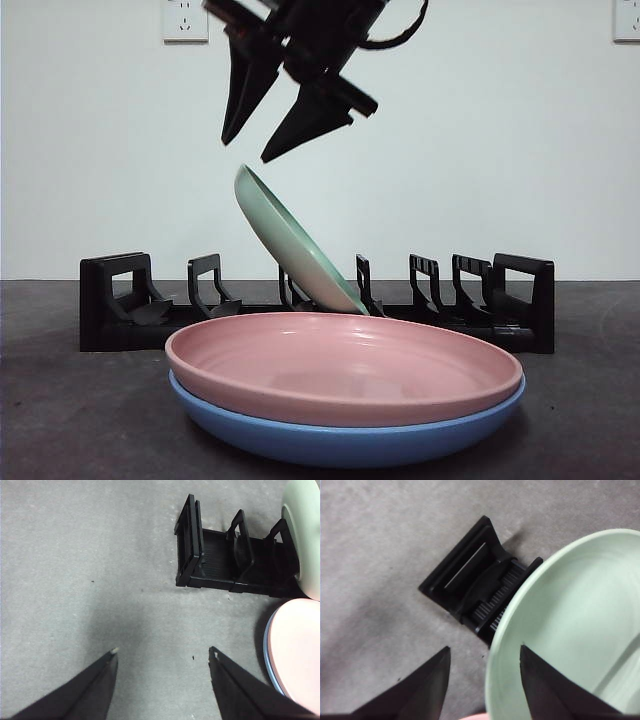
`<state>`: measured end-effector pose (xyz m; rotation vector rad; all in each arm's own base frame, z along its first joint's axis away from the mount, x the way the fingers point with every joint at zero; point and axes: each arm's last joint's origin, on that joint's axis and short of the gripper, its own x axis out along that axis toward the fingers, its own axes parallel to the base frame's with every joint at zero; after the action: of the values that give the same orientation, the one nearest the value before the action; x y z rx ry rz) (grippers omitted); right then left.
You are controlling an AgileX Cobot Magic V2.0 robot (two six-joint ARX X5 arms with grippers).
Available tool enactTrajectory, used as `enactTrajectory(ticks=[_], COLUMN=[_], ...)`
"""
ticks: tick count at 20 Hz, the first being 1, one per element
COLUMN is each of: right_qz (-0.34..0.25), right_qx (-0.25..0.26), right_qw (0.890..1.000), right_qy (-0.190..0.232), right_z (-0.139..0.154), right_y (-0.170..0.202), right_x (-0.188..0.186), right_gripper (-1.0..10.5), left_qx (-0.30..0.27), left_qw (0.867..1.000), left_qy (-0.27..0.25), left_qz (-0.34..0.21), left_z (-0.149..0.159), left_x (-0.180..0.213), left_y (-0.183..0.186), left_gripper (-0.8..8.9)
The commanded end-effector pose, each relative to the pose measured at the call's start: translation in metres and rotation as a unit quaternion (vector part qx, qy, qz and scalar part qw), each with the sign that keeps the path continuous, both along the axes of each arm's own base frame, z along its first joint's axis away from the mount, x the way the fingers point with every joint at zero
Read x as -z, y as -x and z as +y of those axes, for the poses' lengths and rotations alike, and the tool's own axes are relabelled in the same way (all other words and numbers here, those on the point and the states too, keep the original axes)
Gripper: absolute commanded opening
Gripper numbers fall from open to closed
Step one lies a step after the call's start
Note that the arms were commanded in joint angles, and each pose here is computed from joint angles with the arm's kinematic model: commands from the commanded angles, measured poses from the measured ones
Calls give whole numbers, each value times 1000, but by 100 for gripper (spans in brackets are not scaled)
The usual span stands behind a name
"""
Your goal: Place the plate
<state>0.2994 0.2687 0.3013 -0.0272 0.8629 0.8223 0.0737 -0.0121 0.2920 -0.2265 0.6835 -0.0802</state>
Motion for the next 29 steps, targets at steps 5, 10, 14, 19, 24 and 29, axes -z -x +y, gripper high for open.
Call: enactTrajectory(ticks=[5,10,14,19,24,29], right_qz=[12,24,27,32,-6,-98], right_qx=[-6,-6,-4,-18,-43,-112], right_qw=[1000,999,999,999,997,979], right_qy=[16,26,23,-9,-61,-141], right_z=[11,13,14,11,-9,-32], right_y=[-13,-14,-13,-7,21,67], right_x=[19,27,27,8,-50,-113], right_gripper=[218,105,11,11,11,11], left_qx=[0,0,0,0,0,0], left_qw=[1000,1000,1000,1000,1000,1000], left_qy=[4,5,5,5,5,5], left_qz=[-11,-18,-18,-18,-18,-18], left_z=[0,0,0,0,0,0], left_x=[-5,-6,-6,-6,-6,-6], left_y=[0,-1,-1,-1,-1,-1], left_gripper=[290,290,290,290,290,290])
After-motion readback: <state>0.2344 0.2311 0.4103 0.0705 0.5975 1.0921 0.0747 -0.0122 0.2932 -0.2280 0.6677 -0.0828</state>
